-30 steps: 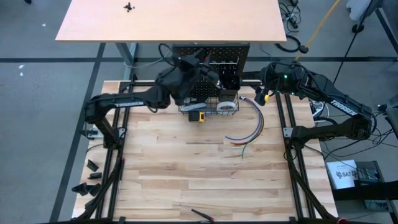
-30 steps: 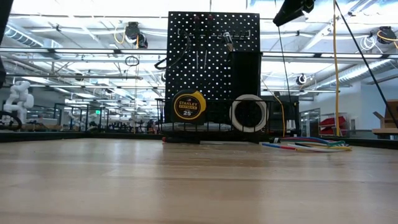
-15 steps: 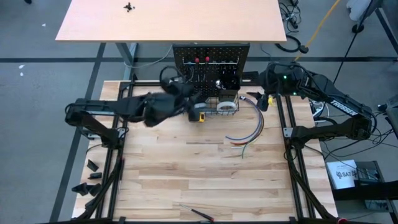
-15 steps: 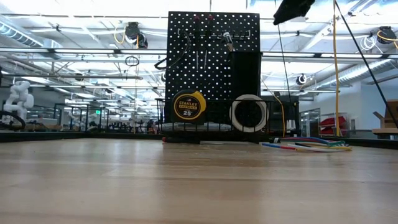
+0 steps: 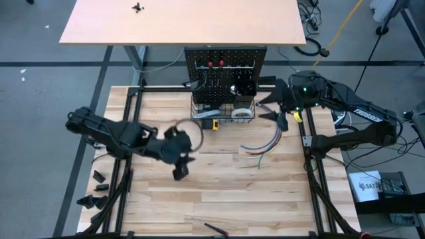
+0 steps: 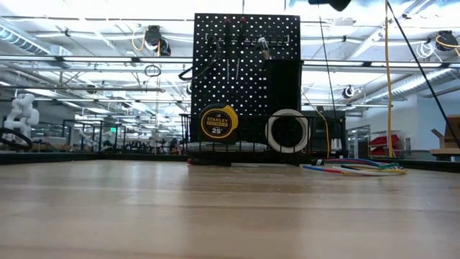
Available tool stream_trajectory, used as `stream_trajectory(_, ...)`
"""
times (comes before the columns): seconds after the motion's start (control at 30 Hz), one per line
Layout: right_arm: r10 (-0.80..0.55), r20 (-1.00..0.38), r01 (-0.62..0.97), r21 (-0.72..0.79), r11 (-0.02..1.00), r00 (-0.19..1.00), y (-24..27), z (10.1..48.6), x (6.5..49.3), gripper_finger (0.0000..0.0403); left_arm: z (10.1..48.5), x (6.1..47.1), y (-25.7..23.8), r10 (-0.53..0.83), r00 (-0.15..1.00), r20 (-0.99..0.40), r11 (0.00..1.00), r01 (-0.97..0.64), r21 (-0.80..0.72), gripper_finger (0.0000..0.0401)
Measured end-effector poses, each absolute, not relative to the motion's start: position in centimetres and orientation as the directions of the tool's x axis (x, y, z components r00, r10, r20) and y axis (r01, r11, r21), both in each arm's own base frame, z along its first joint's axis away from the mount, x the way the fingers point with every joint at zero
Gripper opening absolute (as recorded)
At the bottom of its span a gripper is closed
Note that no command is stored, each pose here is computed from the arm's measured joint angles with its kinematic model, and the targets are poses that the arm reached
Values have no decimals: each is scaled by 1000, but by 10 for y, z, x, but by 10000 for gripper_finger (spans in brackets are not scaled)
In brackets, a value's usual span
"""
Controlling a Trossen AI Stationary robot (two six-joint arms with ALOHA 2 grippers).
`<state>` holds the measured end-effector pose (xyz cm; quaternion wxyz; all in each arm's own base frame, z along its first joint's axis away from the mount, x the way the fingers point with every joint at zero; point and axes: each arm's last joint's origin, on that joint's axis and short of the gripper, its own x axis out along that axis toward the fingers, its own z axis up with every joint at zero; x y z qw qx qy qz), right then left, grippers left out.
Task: Hang tools onto peg board
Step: Hang the screwdriver on the pegboard
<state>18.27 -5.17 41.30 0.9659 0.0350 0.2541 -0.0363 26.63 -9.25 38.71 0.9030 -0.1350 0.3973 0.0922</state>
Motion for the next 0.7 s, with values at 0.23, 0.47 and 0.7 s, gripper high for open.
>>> stream_trajectory(0.23, 105, -457, -24, 179, 984, 884, -15, 415, 197, 254, 359, 286, -124, -64, 574, -816, 990, -68, -125, 162)
stream_trajectory(0.47, 151, -472, -28, 258, 966, 868, 40, 396, 248, 254, 324, 293, -168, -136, 448, -884, 986, 145, -79, 162)
stream_trajectory(0.7, 267, -565, 15, 444, 896, 781, 103, 349, 295, 254, 316, 272, -210, -179, 441, -880, 940, 340, -21, 162)
